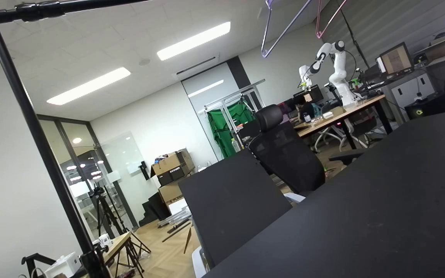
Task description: Remove the pink hanger from the rail
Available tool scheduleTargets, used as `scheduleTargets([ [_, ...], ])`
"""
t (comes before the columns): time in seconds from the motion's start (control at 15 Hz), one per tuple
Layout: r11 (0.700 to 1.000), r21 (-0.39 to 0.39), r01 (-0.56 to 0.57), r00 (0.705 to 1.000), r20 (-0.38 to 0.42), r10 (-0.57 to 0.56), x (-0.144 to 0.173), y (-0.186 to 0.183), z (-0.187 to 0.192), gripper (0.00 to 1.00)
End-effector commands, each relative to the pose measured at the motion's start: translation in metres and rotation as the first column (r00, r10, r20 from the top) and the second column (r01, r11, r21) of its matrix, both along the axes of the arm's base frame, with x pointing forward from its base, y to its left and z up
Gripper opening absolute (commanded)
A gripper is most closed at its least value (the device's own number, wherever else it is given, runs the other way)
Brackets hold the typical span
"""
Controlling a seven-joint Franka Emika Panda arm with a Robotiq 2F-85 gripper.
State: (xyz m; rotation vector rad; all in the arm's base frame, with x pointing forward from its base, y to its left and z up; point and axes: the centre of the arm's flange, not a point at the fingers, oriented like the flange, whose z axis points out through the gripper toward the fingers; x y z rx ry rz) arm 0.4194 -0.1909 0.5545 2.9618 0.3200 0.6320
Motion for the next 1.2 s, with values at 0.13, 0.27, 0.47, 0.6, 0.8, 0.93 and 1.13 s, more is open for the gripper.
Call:
scheduleTargets([
  [0.13, 0.999, 0.003, 0.052, 0.995, 0.087, -0.052, 0.081, -0.011, 0.073, 1.00],
  [0.27, 0.995, 0.054, 0.090, 0.981, 0.166, -0.097, 0.098, -0.010, 0.094, 1.00],
  [0.47, 0.975, 0.141, 0.170, 0.940, 0.273, -0.203, 0.120, -0.010, 0.114, 1.00],
  [0.6, 0.960, 0.173, 0.219, 0.897, 0.352, -0.268, 0.136, -0.013, 0.119, 1.00],
  [0.8, 0.943, 0.192, 0.272, 0.837, 0.436, -0.331, 0.162, -0.024, 0.121, 1.00],
  [0.93, 0.930, 0.205, 0.305, 0.799, 0.477, -0.367, 0.178, -0.032, 0.123, 1.00],
  [1.13, 0.921, 0.200, 0.335, 0.746, 0.541, -0.389, 0.199, -0.050, 0.130, 1.00],
])
